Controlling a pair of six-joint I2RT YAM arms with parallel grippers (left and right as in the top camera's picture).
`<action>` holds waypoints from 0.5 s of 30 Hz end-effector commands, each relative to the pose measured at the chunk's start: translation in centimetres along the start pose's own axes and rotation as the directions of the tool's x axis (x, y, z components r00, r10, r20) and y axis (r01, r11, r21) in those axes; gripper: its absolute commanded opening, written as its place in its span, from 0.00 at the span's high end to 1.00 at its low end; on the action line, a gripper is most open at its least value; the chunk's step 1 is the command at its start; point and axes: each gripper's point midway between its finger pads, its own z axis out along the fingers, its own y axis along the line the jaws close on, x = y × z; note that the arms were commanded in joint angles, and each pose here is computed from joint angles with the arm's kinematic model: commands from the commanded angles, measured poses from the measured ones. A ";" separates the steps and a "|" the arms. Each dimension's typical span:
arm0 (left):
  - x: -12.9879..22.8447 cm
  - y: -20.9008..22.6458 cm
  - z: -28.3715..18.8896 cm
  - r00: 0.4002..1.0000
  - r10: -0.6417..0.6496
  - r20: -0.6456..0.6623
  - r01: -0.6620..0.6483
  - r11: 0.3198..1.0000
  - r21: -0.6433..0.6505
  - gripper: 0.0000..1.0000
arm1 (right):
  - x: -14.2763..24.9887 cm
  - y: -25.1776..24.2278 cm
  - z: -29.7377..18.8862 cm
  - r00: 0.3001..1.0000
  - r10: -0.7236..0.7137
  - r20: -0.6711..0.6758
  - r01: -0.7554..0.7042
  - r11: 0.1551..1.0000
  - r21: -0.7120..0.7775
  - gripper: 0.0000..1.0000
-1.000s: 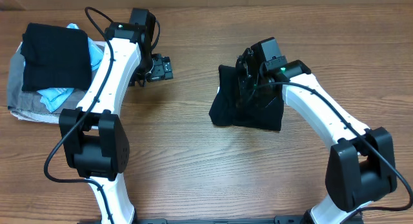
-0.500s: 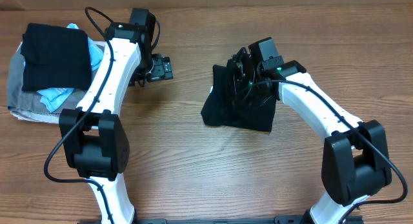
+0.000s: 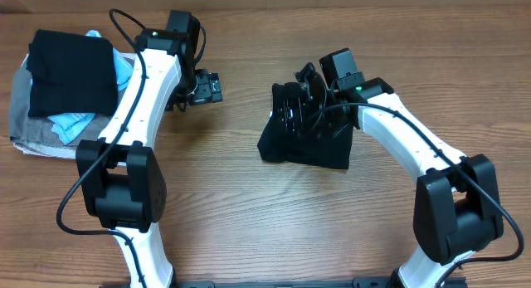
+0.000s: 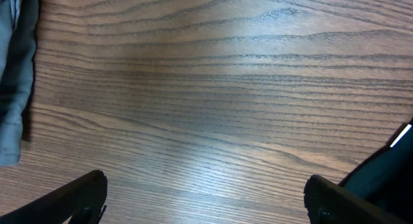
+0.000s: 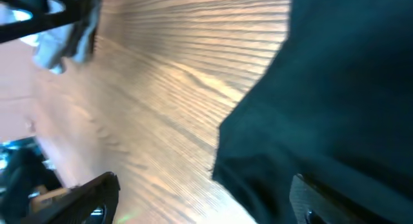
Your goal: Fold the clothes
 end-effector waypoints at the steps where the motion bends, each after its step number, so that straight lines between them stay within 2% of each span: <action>1: 0.1 0.1 0.0 1.000 -0.010 0.002 0.010 1.000 -0.006 0.00 | -0.4 0.4 -0.8 1.000 0.008 0.004 -0.008 0.997 -0.078 0.24; 2: 0.1 0.1 0.0 1.000 -0.010 0.002 0.010 1.000 -0.006 0.00 | -0.5 0.1 -1.1 1.000 0.024 0.007 -0.023 0.996 -0.081 0.34; 5: 0.1 0.1 0.0 1.000 -0.010 0.002 0.010 1.000 -0.006 0.00 | -0.4 0.0 -1.2 0.999 0.035 0.004 -0.035 0.996 -0.083 0.89; 6: 0.1 0.1 0.0 1.000 -0.010 0.002 0.010 1.000 -0.006 0.00 | -0.4 -0.1 -1.2 0.999 0.036 0.003 -0.036 0.996 -0.083 0.96; 15: 0.1 0.1 0.0 1.000 -0.010 0.002 0.010 1.000 -0.006 0.00 | 0.8 1.4 0.7 0.999 -0.017 -0.033 0.016 0.999 -0.043 0.96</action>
